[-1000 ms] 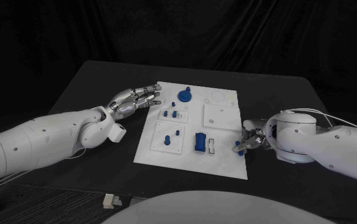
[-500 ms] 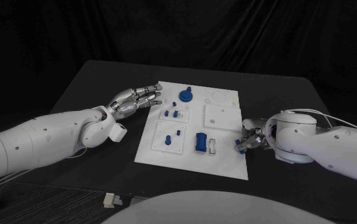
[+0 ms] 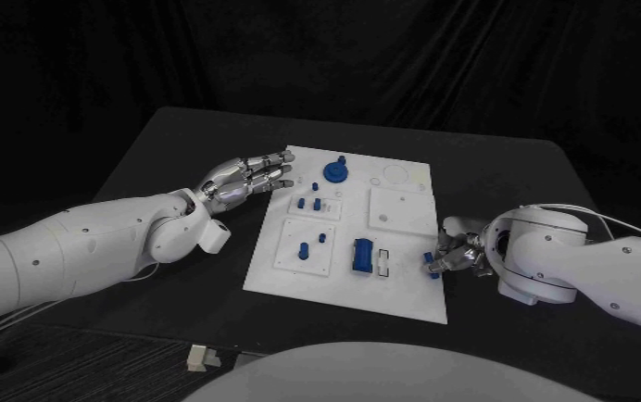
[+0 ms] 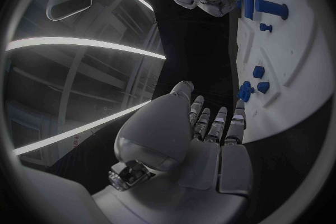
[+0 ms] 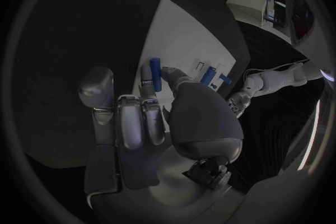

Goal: Assemble the parts on the task board

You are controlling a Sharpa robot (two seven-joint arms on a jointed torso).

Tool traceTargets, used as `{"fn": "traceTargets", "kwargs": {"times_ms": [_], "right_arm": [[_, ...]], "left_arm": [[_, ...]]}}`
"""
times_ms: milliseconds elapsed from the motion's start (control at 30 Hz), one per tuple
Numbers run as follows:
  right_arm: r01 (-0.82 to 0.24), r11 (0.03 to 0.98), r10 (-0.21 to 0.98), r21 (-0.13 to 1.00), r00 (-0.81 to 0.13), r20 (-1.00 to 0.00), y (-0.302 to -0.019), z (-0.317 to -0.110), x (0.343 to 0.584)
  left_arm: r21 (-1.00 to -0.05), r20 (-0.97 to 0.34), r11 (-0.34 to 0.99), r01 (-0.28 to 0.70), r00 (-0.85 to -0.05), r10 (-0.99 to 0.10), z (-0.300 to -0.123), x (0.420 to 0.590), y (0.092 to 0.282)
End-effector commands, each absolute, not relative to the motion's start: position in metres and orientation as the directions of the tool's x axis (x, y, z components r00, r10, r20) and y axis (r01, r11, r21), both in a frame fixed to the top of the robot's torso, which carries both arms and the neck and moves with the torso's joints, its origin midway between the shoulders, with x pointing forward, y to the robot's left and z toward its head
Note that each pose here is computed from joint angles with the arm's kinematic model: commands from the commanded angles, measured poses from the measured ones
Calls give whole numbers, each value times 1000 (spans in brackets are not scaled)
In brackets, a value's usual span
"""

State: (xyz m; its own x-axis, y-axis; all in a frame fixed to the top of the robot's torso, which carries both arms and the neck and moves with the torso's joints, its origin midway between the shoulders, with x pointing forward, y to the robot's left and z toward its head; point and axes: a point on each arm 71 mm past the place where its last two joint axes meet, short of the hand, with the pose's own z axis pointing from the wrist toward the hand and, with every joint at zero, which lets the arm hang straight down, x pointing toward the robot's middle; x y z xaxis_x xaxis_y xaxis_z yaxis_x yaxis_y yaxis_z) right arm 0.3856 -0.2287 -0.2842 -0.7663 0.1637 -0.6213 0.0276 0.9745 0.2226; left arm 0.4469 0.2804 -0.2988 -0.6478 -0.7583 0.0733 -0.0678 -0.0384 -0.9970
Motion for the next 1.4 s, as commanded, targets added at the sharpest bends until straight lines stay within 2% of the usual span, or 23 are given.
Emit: {"fn": "traceTargets", "kwargs": {"times_ms": [33,267,667,1400], "right_arm": [[152,929,325,337,-771,-548,-227,-285,380],[230,884,420,406,-771,-479,-223,-283,377],[279,841,481,463,-778,-405,-212,-283,374],[290,818,497,497,-792,-355,-184,-292,387]], "left_arm": [[-996,91,-57,-72,-658,-748,-299,446,278],[-996,92,-56,-76,-659,-746,-299,446,278],[-995,93,-55,-77,-660,-746,-299,446,277],[-995,94,-55,-80,-660,-745,-299,445,277]]}}
